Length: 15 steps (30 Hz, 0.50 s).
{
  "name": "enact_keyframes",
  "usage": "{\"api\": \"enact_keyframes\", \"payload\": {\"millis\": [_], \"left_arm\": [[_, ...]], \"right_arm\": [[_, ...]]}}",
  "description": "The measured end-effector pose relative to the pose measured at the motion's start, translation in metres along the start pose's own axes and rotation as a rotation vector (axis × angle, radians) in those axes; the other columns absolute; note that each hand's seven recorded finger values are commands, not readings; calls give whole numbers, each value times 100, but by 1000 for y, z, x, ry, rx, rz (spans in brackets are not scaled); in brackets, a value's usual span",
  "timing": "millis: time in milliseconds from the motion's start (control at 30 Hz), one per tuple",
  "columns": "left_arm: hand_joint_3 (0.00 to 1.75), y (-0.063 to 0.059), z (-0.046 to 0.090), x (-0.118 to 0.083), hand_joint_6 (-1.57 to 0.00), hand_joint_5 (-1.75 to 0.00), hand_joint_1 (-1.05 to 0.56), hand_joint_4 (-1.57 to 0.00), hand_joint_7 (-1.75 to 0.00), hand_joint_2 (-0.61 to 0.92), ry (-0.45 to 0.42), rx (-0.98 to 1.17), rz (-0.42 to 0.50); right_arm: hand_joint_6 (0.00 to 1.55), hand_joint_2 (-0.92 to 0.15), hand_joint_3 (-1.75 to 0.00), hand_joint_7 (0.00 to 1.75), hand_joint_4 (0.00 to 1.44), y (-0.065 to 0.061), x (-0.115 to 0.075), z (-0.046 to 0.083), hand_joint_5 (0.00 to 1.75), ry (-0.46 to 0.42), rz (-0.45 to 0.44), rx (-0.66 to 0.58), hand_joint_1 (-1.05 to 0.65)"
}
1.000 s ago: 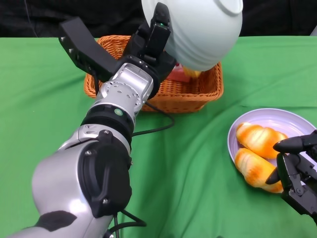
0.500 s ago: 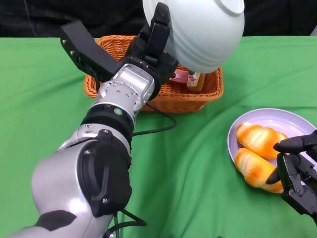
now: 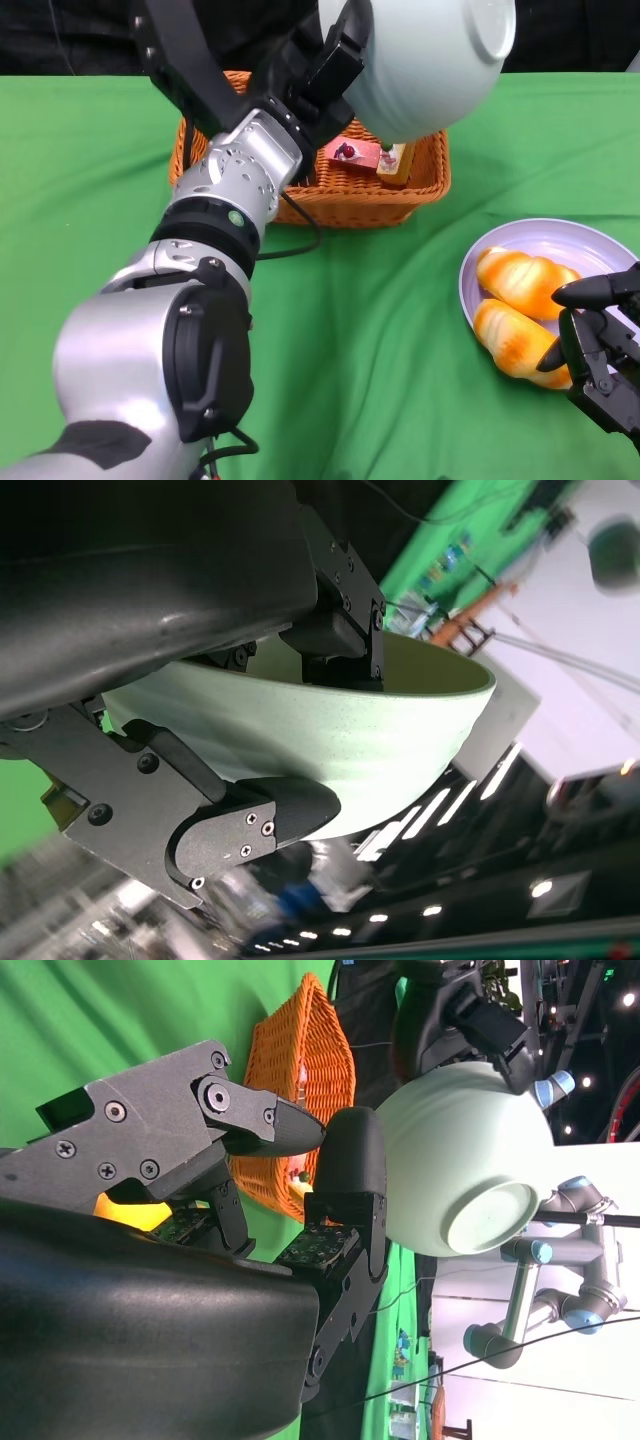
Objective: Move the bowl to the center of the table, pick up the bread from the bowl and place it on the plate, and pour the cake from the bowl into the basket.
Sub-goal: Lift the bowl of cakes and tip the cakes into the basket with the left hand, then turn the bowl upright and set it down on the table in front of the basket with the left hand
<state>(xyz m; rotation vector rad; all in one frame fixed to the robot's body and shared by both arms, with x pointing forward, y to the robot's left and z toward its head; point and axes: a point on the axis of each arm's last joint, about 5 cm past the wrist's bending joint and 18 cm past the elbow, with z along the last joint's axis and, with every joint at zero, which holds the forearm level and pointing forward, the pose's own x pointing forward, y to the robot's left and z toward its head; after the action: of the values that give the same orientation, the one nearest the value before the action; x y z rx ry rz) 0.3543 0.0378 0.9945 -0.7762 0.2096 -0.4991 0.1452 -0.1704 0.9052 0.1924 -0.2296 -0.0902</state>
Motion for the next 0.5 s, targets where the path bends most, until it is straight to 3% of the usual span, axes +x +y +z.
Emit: {"api": "enact_keyframes", "payload": {"millis": [267,500], "left_arm": [[113,3,22,-2,-71,-175,-14,-78,-165,62,-29,272,-168],[123,4,56,-10,-68,-175,-19,-79,-168,50,-89,671,-374]], "right_arm": [[66,-76,-70,123,67,0,0,0,166,-2,-1,-1,-13],[67,-77,-69,122,67,0,0,0,165,-1,-7,-2,-13]]}}
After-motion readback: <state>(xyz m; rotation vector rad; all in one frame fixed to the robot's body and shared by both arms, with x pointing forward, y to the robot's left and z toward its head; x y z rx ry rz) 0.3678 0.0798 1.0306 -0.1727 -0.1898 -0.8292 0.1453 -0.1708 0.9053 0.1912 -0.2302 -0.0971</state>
